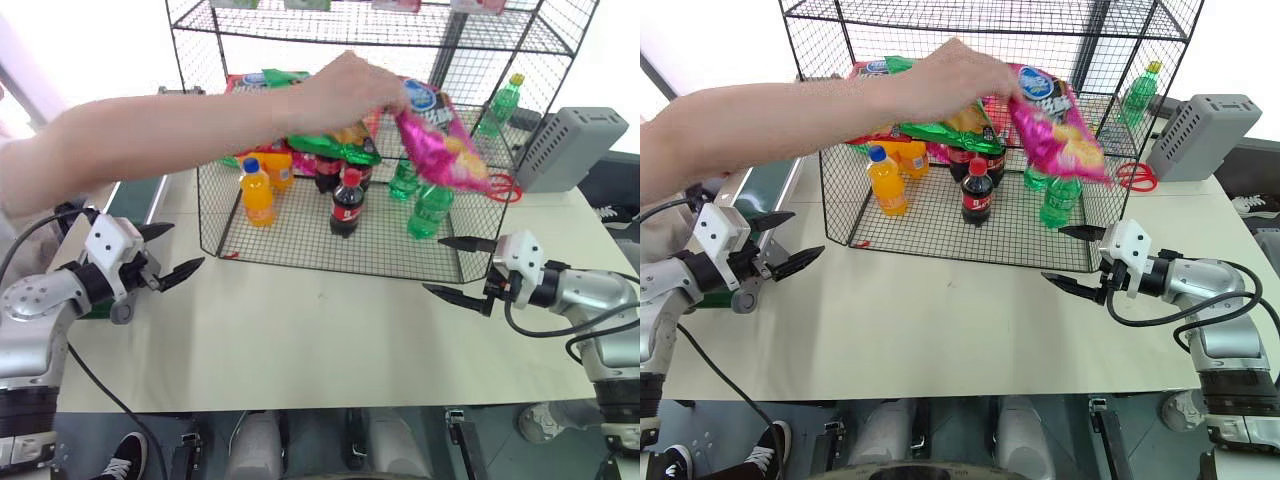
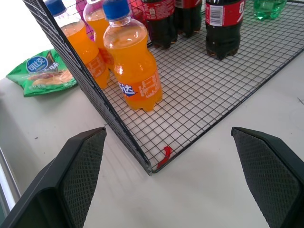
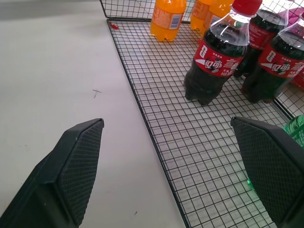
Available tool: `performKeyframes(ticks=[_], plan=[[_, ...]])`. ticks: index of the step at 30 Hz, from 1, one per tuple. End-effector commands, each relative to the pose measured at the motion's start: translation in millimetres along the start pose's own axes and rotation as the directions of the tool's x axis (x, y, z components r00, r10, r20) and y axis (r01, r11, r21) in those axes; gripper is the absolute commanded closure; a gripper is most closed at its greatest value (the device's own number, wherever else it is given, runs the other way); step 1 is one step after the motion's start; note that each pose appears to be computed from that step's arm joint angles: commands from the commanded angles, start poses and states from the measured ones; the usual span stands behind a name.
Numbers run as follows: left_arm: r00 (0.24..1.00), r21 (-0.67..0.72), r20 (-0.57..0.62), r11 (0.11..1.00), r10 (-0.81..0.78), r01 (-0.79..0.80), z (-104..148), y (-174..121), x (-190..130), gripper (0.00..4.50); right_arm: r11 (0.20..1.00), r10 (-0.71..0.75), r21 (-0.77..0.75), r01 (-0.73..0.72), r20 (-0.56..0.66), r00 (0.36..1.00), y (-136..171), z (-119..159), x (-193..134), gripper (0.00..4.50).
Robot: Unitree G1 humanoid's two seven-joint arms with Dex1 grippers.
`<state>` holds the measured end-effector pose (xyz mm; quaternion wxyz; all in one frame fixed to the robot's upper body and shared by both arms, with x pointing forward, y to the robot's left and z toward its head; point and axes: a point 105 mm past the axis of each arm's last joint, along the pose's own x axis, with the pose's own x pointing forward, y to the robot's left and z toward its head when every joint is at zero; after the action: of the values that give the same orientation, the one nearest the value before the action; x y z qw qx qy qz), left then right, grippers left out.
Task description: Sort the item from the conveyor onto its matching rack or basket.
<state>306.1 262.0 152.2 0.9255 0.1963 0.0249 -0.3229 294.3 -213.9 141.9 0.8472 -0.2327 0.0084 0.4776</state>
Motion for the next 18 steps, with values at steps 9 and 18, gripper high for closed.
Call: performKeyframes(ticks=[9, 18], plan=[[0.998, 0.038, 0.044, 0.999, -0.033, 0.031, 16.1, -2.1, 1.8, 0.0, 0.998, 0.004, -0.055, -0.004, 0.013, 1.0, -6.7, 8.4, 2.7, 0.05], [0.999, 0.015, 0.048, 1.0, 0.007, -0.008, 12.8, -3.7, -5.2, 0.0, 0.997, 0.028, -0.07, -0.027, 0.014, 1.0, -7.8, 10.8, 7.3, 0.05]])
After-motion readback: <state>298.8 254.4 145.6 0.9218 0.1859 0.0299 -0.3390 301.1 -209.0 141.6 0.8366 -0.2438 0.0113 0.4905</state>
